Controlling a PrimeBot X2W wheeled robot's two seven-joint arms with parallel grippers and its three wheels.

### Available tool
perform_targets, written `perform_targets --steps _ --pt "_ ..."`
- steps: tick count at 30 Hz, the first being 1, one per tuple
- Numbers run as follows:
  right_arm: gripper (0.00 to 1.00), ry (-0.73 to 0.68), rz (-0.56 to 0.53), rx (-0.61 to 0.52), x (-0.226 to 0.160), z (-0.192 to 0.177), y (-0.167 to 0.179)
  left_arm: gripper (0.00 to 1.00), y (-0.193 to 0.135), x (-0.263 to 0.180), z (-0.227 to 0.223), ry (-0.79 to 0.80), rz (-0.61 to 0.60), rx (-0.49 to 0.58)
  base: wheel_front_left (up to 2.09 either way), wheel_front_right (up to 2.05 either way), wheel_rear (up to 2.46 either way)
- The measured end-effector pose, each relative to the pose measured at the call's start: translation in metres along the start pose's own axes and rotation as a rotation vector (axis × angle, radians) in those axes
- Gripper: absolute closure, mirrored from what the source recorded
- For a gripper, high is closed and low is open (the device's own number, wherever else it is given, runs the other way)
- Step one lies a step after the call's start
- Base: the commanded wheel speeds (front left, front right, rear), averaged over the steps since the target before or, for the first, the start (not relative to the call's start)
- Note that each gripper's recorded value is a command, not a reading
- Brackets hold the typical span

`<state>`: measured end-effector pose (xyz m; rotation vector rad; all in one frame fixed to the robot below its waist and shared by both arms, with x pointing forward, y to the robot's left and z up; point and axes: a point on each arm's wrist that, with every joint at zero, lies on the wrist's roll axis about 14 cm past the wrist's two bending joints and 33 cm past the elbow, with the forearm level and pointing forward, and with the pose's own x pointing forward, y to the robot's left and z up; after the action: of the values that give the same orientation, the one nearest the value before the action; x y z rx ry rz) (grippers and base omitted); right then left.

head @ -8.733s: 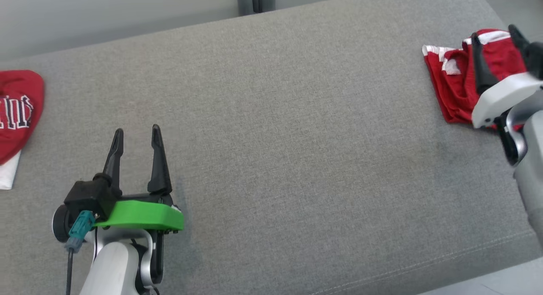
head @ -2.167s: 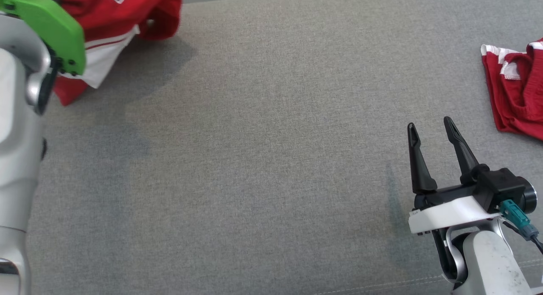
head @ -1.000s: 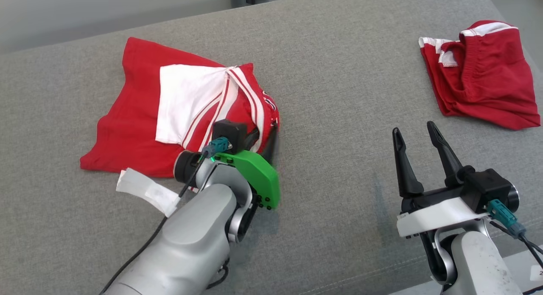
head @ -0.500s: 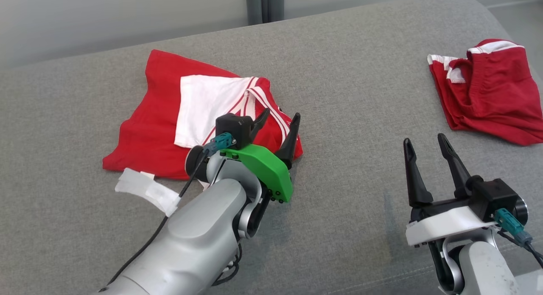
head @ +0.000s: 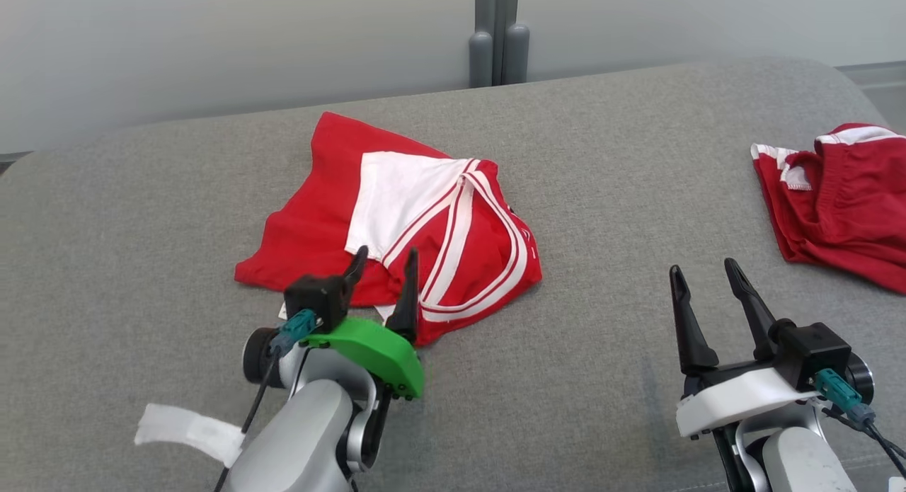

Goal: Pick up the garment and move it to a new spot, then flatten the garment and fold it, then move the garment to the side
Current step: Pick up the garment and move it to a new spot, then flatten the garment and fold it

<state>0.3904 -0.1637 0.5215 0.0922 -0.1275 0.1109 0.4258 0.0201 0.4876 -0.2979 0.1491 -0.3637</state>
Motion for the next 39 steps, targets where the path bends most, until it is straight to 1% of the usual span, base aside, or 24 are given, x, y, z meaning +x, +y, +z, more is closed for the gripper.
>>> perform_targets --steps 8,10,13,18,25,28,32,39 --pt "0.00 -0.007 0.028 0.006 -0.004 0.004 0.011 0.00 0.037 -0.043 0.019 -0.113 0.109 0.048 0.00 0.00 0.00" --pt "0.00 -0.012 0.031 0.006 -0.006 0.006 0.012 0.00 0.051 -0.060 0.023 -0.144 0.160 0.050 0.00 0.00 0.00" --pt "0.00 -0.014 0.034 0.006 -0.007 0.006 0.013 0.00 0.063 -0.075 0.031 -0.187 0.209 0.048 0.00 0.00 0.00" --pt "0.00 -0.011 0.045 0.008 -0.006 0.006 0.017 0.00 0.075 -0.095 0.036 -0.224 0.261 0.053 0.00 0.00 0.00" --pt "0.00 -0.004 0.076 0.018 -0.004 0.003 0.027 0.00 0.087 -0.108 0.036 -0.233 0.307 0.077 0.00 0.00 0.00" --pt "0.00 0.008 0.119 0.021 0.000 -0.001 0.042 0.00 0.089 -0.109 0.037 -0.239 0.315 0.077 0.00 0.00 0.00" --pt "0.00 0.016 0.218 0.020 0.013 -0.003 0.074 0.00 0.092 -0.110 0.036 -0.238 0.323 0.080 0.00 0.00 0.00" --pt "0.00 0.101 0.386 0.003 0.041 -0.029 0.127 0.00 0.102 -0.112 0.042 -0.255 0.351 0.078 0.00 0.00 0.00"
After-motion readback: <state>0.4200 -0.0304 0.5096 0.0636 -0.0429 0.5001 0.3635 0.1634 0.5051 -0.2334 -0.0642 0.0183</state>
